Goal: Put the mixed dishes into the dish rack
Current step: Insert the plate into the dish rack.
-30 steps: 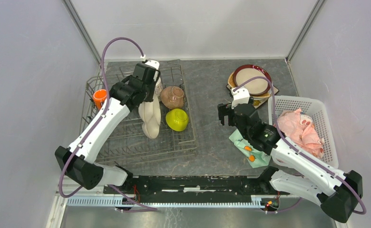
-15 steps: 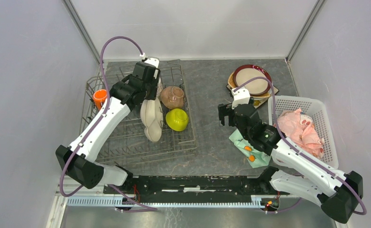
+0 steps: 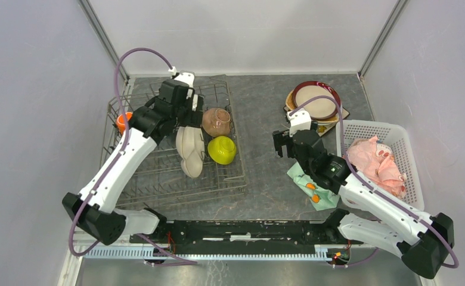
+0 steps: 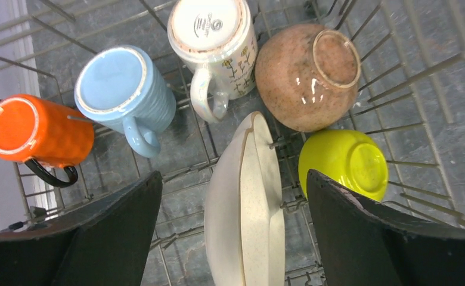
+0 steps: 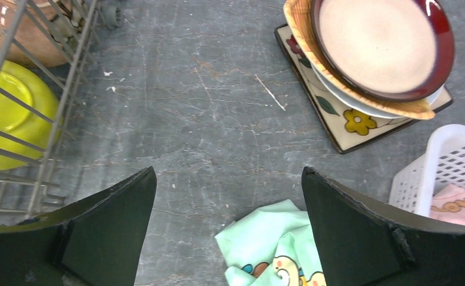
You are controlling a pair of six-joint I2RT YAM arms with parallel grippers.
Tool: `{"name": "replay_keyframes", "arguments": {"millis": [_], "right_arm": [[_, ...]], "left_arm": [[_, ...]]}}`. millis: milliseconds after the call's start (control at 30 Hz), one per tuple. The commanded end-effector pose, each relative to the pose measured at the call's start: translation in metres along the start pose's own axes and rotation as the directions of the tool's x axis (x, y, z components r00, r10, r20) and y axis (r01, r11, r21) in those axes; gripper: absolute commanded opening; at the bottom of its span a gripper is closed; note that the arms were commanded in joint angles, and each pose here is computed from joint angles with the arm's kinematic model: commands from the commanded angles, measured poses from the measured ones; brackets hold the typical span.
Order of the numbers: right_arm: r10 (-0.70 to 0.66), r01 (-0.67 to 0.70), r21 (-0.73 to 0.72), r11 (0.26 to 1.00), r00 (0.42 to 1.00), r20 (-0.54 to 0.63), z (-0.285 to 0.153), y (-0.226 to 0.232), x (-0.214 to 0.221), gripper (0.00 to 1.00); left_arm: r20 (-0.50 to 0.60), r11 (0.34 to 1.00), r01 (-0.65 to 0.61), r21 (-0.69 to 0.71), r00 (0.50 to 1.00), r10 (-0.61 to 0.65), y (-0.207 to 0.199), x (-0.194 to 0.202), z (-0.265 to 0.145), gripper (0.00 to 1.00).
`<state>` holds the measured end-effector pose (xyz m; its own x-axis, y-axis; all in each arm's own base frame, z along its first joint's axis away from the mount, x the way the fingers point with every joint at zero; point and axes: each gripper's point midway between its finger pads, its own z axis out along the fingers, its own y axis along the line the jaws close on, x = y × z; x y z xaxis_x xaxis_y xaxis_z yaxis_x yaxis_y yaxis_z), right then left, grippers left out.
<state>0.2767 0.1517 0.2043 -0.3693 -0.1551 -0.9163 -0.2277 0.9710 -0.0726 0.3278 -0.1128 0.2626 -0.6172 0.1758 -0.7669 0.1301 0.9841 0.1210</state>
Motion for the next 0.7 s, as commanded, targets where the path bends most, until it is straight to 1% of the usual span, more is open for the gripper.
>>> {"name": "replay_keyframes", "arguments": {"millis": [0,100,233,300,367,433,500,567,667], "right_arm": [[-0.084,0.080,0.053,0.995,0.994,0.070,0.002,-0.009,-0.035,0.98],[-0.134,0.129,0.062,0.990,0.987,0.090,0.006,-0.012,-0.049,0.98],[-0.191,0.184,0.083,0.979,0.978,0.084,0.021,-0.020,-0.060,0.98],[-0.207,0.200,0.103,0.974,0.976,0.063,0.031,-0.029,-0.062,0.98],[-0.223,0.218,0.109,0.970,0.974,0.038,0.043,-0.037,-0.062,0.94],[-0.239,0.236,0.123,0.964,0.971,0.007,0.054,-0.047,-0.062,0.89],[-0.252,0.254,0.140,0.957,0.967,-0.031,0.066,-0.058,-0.058,0.83],[-0.256,0.262,0.140,0.955,0.965,-0.059,0.077,-0.067,-0.055,0.75],[-0.258,0.272,0.139,0.952,0.960,-0.108,0.095,-0.082,-0.044,0.66]], "left_arm": [[0.184,0.992,0.082,0.095,0.978,-0.099,0.001,-0.049,-0.051,0.99],[0.248,0.988,0.081,0.129,0.962,-0.111,0.003,-0.061,-0.071,1.00],[0.314,0.988,0.085,0.125,0.942,-0.121,0.012,-0.063,-0.086,1.00],[0.353,0.979,0.113,0.171,0.921,-0.168,0.010,-0.065,-0.098,1.00],[0.366,0.954,0.144,0.262,0.900,-0.236,0.000,-0.066,-0.110,1.00],[0.369,0.934,0.165,0.317,0.886,-0.282,-0.006,-0.066,-0.118,1.00],[0.368,0.927,0.174,0.334,0.881,-0.298,-0.007,-0.062,-0.121,1.00],[0.371,0.932,0.163,0.324,0.884,-0.284,-0.005,-0.054,-0.121,1.00],[0.389,0.941,0.144,0.307,0.883,-0.263,0.001,-0.044,-0.125,1.00]]}}
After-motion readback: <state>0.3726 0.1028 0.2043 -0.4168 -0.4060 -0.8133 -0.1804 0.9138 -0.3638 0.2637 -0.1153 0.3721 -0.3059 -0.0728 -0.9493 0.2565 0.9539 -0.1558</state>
